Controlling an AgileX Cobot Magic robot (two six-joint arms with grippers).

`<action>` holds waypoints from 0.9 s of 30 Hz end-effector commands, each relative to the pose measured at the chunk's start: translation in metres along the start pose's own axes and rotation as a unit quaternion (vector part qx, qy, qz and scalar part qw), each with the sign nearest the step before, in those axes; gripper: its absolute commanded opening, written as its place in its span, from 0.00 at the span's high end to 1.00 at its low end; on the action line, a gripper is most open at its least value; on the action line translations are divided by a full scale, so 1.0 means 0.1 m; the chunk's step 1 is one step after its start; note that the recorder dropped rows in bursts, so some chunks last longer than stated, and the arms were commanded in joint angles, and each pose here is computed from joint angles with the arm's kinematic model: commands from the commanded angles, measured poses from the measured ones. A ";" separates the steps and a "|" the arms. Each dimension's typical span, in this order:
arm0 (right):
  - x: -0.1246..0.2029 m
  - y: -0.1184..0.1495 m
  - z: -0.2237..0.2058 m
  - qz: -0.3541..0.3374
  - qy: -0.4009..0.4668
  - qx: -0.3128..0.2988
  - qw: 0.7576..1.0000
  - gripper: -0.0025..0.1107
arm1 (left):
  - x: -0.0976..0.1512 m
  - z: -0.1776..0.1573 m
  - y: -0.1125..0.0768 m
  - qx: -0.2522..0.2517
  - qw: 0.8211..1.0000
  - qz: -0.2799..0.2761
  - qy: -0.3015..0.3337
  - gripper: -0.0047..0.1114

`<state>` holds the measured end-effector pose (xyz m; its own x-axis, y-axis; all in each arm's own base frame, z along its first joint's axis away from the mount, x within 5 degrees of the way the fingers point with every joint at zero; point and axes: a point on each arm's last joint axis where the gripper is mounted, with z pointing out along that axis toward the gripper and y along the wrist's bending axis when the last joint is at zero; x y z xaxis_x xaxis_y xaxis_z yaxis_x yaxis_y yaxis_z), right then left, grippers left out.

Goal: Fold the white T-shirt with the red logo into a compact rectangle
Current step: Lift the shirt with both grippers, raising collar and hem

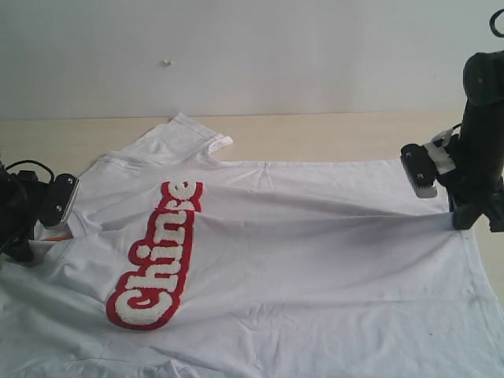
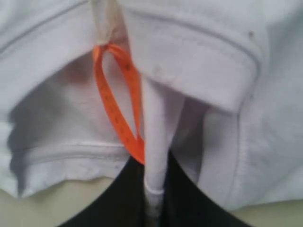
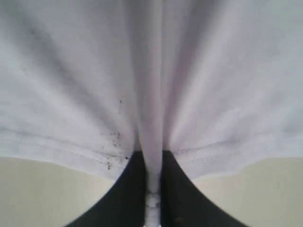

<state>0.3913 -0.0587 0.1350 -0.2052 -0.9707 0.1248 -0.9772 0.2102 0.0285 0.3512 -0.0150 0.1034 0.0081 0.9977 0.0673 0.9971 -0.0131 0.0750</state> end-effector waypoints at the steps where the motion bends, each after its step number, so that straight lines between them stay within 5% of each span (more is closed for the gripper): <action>1: 0.06 0.07 -0.46 0.013 0.005 0.053 0.999 0.98 | 0.08 -0.15 -0.01 -0.026 0.999 -0.034 0.018 0.96; 9: 0.09 0.30 -1.22 0.044 -0.056 0.144 0.987 0.98 | 0.15 -1.00 -0.03 -0.152 0.986 -0.068 0.005 0.96; 18: 0.17 0.70 -1.99 0.074 -0.104 0.253 0.959 0.98 | 0.21 -1.97 -0.24 -0.328 0.924 -0.189 -0.057 0.96; 27: 0.25 1.07 -2.46 0.098 -0.129 0.325 0.932 0.98 | 0.27 -2.47 -0.58 -0.382 0.897 -0.208 -0.073 0.96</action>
<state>0.3035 -0.0326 0.3731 -0.2992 -0.9406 -0.1602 -0.7640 0.3368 -0.5503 0.2834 -0.0059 0.3382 -0.2771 0.9320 -0.2338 0.5947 0.3575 0.7201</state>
